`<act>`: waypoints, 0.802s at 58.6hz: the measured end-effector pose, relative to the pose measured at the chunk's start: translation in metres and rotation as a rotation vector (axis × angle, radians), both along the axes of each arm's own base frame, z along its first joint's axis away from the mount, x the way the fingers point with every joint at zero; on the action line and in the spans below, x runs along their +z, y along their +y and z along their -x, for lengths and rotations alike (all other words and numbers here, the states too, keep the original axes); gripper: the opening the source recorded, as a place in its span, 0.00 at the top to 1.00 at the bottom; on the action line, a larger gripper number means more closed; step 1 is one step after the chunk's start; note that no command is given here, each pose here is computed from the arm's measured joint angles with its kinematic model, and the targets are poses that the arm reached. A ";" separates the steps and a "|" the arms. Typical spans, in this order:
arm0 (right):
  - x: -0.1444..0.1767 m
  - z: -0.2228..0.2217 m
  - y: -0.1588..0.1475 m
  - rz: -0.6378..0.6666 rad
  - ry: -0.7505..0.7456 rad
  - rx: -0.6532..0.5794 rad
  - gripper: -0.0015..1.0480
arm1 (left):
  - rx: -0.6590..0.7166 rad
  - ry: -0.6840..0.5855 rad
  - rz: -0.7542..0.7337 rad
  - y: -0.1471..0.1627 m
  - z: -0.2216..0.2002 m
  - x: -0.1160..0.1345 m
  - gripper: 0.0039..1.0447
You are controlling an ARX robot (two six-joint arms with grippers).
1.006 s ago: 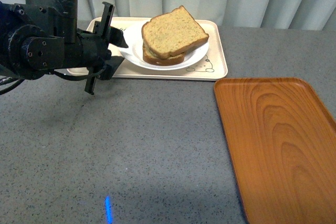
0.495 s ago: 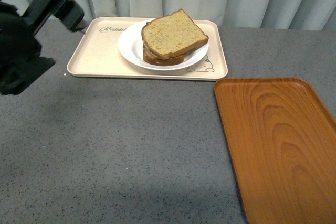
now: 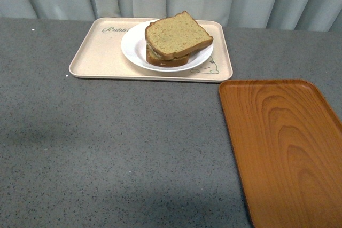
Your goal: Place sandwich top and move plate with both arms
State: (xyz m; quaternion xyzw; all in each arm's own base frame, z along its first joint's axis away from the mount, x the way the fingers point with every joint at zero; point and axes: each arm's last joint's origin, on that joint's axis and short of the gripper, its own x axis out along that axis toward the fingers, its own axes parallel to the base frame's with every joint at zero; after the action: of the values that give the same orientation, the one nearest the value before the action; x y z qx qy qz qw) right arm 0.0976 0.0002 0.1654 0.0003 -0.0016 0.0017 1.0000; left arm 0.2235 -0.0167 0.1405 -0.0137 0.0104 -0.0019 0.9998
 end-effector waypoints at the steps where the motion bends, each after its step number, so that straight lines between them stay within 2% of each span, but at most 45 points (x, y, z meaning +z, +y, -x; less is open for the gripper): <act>1: 0.000 0.000 0.000 0.000 0.000 0.000 0.09 | -0.002 0.001 -0.001 0.000 0.001 0.000 0.85; 5: 0.000 0.000 0.000 0.000 0.000 0.000 0.09 | 0.001 0.000 -0.006 0.003 0.012 0.003 0.97; 18: 0.000 0.000 0.000 0.000 0.000 0.000 0.09 | 0.005 0.000 -0.015 0.016 0.037 0.009 0.96; 31: 0.000 0.000 0.000 0.000 0.000 0.000 0.09 | 0.004 -0.008 -0.019 0.016 0.056 0.022 0.96; 47: 0.000 0.000 0.000 0.000 0.000 0.000 0.09 | 0.002 -0.008 -0.019 0.016 0.075 0.022 0.96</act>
State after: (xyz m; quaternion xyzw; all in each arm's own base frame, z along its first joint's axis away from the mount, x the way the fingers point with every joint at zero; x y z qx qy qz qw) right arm 0.0976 0.0002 0.1654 0.0003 -0.0014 0.0017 1.0000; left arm 0.1486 -0.0003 0.1626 -0.0041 0.0064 -0.0007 1.0000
